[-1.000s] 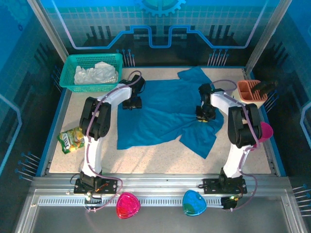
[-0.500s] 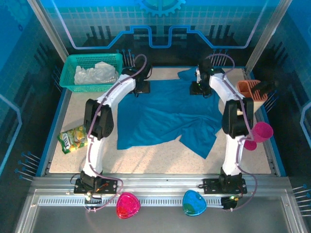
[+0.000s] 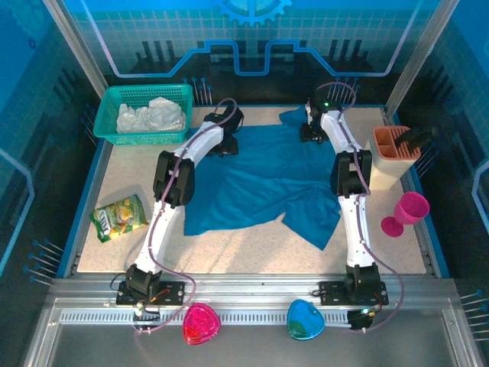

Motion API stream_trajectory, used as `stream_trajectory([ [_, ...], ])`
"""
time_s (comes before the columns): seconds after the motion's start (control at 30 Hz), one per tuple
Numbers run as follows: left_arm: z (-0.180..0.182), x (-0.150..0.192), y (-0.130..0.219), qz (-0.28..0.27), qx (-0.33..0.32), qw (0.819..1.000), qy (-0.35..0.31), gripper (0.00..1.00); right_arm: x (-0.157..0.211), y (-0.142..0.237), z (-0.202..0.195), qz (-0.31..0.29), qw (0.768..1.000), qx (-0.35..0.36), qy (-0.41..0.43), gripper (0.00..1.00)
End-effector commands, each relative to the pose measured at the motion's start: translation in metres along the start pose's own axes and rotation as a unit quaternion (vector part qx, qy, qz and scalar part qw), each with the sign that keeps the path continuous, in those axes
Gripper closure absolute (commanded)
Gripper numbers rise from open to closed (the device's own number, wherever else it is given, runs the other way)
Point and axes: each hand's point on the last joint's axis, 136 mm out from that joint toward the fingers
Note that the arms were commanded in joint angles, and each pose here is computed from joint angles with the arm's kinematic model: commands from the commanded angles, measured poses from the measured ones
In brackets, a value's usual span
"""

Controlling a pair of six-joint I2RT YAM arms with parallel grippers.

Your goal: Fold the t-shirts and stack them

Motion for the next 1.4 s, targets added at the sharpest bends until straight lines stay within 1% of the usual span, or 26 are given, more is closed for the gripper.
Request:
stream_trajectory([
  [0.0,0.006,0.007,-0.017,0.027,-0.008,1.000,0.001,0.29,0.027,-0.023,-0.011,0.049,0.999,0.003,-0.001,0.58],
  [0.03,0.004,0.011,-0.021,0.035,-0.005,0.999,-0.001,0.31,0.029,-0.026,-0.012,0.053,0.999,0.001,-0.001,0.67],
  [0.1,-0.001,0.018,-0.028,0.049,0.005,0.999,-0.005,0.41,0.032,-0.027,-0.012,0.058,0.998,-0.001,0.000,0.88],
  [0.13,-0.002,0.021,-0.031,0.054,0.007,0.998,-0.005,0.46,0.032,-0.025,-0.014,0.058,0.998,0.001,0.001,0.95],
  [0.17,-0.003,0.023,-0.033,0.058,0.010,0.998,-0.005,0.53,0.031,-0.022,-0.013,0.057,0.998,0.000,0.003,1.00],
  [0.3,-0.010,0.024,-0.029,0.057,0.022,0.998,-0.012,0.80,0.020,0.002,-0.017,0.034,0.999,0.006,0.007,1.00],
  [0.4,-0.014,0.018,-0.013,0.042,0.031,0.999,-0.017,0.90,0.012,0.026,-0.020,0.015,1.000,0.010,0.006,1.00],
  [0.43,-0.014,0.016,-0.007,0.036,0.033,0.999,-0.017,0.91,0.011,0.032,-0.021,0.010,1.000,0.011,0.004,1.00],
  [0.5,-0.014,0.012,0.008,0.022,0.039,0.999,-0.019,0.92,0.010,0.048,-0.020,-0.002,1.000,0.008,0.001,1.00],
  [0.63,-0.007,0.009,0.032,0.003,0.039,0.999,-0.016,0.92,0.018,0.069,-0.015,-0.014,1.000,0.002,-0.007,1.00],
  [0.83,0.010,0.019,0.051,-0.007,0.030,1.000,-0.006,0.90,0.050,0.090,-0.001,-0.019,1.000,-0.001,-0.017,1.00],
  [1.07,0.023,0.056,0.048,0.009,0.013,1.000,-0.006,0.89,0.109,0.086,0.010,0.022,0.999,0.008,-0.039,1.00],
  [1.2,0.036,0.074,0.054,-0.002,-0.005,1.000,0.003,0.89,0.137,0.082,0.025,0.043,0.998,0.002,-0.040,1.00],
  [1.3,0.045,0.084,0.062,-0.008,-0.014,1.000,0.008,0.84,0.152,0.077,0.034,0.060,0.997,0.003,-0.037,1.00],
  [1.37,0.048,0.091,0.065,-0.004,-0.018,1.000,0.007,0.73,0.159,0.073,0.036,0.071,0.997,0.004,-0.041,1.00],
])
Point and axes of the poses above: each hand's point on the last joint's axis, 136 mm out from that joint toward the fingers, its own y axis back along the fingers, its own z axis along the line the jaws close on, x = y × z, and after that the axes turned 12 degrees about y, right-handed
